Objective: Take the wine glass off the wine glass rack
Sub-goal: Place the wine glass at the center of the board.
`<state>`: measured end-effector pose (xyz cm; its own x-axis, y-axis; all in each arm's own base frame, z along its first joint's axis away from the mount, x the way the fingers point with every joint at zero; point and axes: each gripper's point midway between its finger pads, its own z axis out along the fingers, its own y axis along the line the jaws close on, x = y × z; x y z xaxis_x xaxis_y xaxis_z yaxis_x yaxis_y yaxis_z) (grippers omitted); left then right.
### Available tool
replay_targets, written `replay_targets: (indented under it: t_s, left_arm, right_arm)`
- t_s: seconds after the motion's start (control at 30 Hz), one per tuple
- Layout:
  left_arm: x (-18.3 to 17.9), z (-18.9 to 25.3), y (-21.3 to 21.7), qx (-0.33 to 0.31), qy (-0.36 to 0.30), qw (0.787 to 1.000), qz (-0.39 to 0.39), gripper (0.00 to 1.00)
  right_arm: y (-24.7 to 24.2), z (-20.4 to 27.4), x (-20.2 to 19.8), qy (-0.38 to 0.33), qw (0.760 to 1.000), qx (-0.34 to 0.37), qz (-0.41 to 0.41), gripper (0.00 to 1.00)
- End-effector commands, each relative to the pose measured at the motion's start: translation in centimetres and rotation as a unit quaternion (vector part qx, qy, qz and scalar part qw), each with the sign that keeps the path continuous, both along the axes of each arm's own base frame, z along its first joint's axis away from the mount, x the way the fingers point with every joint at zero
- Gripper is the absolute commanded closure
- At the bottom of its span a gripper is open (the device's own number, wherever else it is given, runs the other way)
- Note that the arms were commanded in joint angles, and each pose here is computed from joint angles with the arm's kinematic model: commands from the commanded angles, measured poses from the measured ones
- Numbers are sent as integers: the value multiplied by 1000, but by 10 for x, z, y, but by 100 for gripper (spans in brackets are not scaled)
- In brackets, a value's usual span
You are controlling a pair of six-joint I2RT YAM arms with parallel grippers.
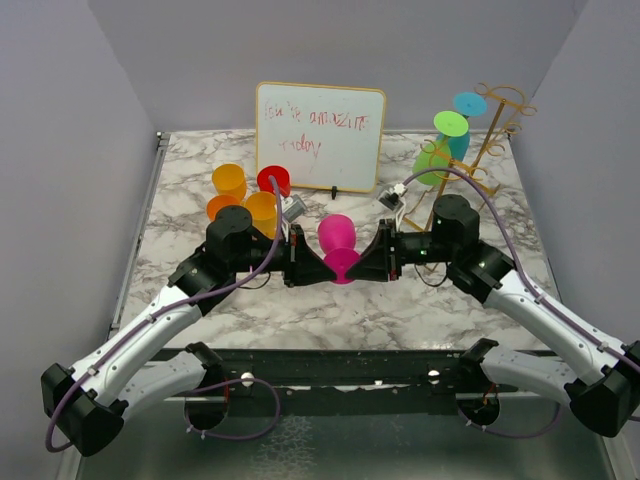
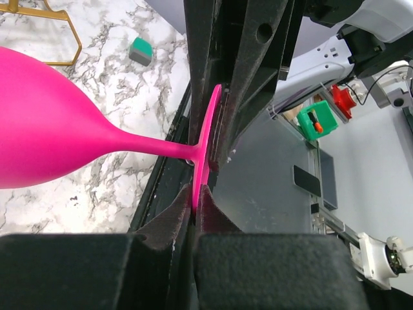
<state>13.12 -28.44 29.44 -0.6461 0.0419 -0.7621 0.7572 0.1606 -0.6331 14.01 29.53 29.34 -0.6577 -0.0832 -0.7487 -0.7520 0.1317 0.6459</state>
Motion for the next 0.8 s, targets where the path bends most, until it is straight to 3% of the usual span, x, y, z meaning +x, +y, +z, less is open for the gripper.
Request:
replay_targets:
  t_s: [0.0,0.1,0.2,0.33,0.37,0.47,0.5,0.6,0.77]
  left_arm:
    - [1,15,-1,-13,-32,999,6,100]
    - [1,14,0,-12,-34,999,8,100]
    - [1,13,0,-10,-34,999,9,100]
    - [3,10,2,0,-37,999,19,99]
    - [4,8,3,7,-38,999,22,91]
    - [15,1,11,41,-49,996,59,40]
    - [19,1,15,50,-54,994,79,32]
    - [27,8,26,50,-74,988,123,18]
    - [32,16,43,54,-95,979,172,7]
  right_arm:
    - [2,-5,-7,-1,1000,3,17,85]
    - [3,-5,-11,-2,1000,6,23,88]
    - [3,-5,-12,-2,1000,7,26,99]
    - [3,-8,-11,-4,1000,6,16,100]
    - [3,-10,-9,-5,1000,3,9,100]
    - [1,-16,-4,-18,1000,-7,-16,100]
    - [0,-18,-2,-26,999,-8,-23,100]
    - [-5,-24,0,-47,998,-11,-41,99]
    - [-10,-45,-1,-69,996,-47,-36,99]
